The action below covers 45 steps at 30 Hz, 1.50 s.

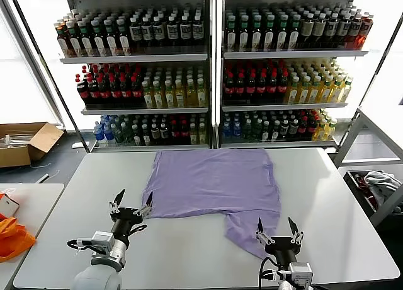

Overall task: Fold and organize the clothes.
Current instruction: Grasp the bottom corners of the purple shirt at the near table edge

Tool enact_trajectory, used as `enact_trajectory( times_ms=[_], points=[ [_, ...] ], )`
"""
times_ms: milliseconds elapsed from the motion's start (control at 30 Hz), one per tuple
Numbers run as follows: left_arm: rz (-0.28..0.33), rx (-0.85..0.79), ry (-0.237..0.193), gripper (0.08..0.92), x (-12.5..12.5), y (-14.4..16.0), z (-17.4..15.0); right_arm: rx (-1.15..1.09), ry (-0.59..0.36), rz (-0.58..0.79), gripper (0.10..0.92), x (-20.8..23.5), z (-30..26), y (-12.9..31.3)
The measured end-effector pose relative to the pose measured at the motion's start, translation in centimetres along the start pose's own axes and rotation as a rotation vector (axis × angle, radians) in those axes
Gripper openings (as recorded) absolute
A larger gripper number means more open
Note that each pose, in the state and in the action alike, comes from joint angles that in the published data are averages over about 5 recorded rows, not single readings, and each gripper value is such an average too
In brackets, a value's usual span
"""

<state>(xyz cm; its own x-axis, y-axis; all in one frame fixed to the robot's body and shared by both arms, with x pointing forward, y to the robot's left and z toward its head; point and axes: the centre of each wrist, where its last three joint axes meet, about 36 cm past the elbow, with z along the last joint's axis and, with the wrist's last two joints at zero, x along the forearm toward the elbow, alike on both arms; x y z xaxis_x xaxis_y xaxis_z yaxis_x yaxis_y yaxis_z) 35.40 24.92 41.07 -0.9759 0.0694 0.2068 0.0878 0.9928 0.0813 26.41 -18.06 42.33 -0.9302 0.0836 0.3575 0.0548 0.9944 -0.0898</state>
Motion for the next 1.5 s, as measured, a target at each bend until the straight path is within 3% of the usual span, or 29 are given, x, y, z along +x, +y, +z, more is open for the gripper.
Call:
enact_trajectory(
  times_ms=[400,800,1500],
  points=[
    [0.010,0.011,0.078,0.823,-2.0,0.4,1.0,-0.007,0.047,0.017,0.823,-0.3,0.4,1.7],
    [0.030,0.003,0.153,0.823,-2.2,0.7,1.7,-0.010,0.089,0.036,0.823,-0.1,1.1,2.8],
    [0.055,0.059,0.198,0.823,-2.6,0.0,3.0,-0.049,0.109,0.027,0.823,0.1,2.0,3.8]
  ],
)
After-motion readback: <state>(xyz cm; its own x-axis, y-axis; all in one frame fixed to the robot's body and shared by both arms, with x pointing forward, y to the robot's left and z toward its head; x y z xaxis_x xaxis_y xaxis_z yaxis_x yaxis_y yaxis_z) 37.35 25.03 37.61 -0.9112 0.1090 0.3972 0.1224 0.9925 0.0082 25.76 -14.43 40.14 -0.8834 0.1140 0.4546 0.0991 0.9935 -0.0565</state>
